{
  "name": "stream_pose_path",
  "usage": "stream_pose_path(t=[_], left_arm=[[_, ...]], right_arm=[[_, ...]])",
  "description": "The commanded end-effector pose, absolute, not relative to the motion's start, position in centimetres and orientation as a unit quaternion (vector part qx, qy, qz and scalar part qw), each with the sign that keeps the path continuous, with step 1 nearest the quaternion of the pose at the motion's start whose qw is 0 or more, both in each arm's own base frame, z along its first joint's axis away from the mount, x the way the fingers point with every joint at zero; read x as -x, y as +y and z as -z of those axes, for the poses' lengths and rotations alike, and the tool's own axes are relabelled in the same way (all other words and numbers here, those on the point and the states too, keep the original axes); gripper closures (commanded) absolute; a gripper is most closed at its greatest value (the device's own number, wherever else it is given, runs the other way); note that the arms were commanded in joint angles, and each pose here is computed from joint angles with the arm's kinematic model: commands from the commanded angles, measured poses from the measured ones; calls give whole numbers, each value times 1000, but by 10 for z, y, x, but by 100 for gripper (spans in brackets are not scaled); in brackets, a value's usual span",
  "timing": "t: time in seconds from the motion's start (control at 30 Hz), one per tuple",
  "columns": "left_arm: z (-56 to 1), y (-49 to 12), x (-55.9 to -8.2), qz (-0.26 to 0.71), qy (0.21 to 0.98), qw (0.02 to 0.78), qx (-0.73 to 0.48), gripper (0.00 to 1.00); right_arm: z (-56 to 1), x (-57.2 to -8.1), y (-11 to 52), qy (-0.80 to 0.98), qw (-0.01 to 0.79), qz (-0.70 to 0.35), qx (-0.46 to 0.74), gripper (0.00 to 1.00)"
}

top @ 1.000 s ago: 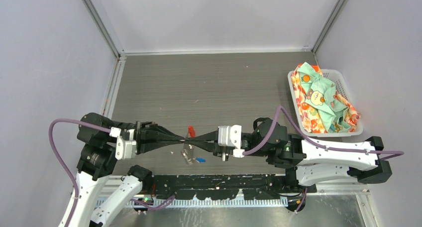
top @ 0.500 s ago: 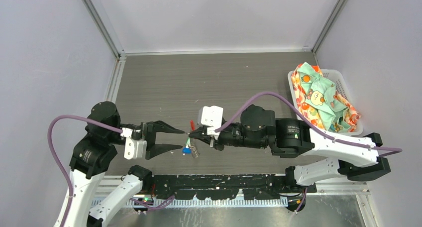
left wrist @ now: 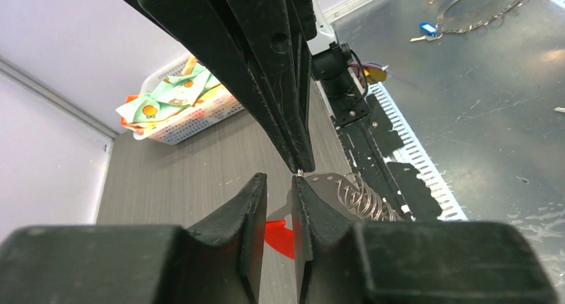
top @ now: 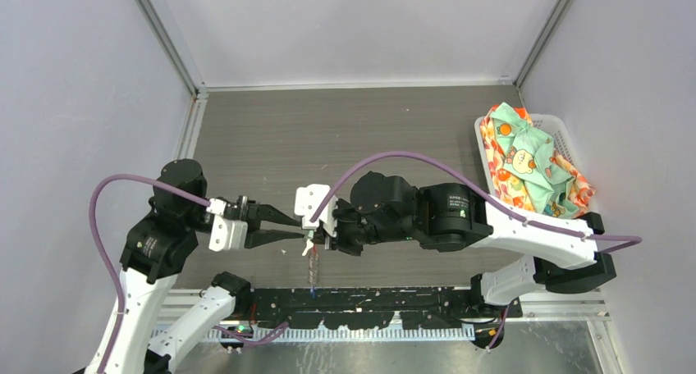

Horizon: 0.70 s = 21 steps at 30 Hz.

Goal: Put the keys on the keyring

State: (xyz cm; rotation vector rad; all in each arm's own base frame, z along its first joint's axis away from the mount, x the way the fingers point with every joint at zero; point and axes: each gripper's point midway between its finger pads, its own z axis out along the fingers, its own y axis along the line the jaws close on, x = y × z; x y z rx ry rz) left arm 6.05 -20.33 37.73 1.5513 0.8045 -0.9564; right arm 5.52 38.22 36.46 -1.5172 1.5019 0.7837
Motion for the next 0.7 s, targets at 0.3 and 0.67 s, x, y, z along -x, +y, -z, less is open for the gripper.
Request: stream_pose_path(t=[0.3,0.67], left_arm=[[-376,-200,-43,447,351,508,-647,67],[-348,-195,-40,420,367,475,-680,76]], right_arm=[[-392,-48,389,583,420,-338,608,99],[-387,-51,394,592,408,-329,612,99]])
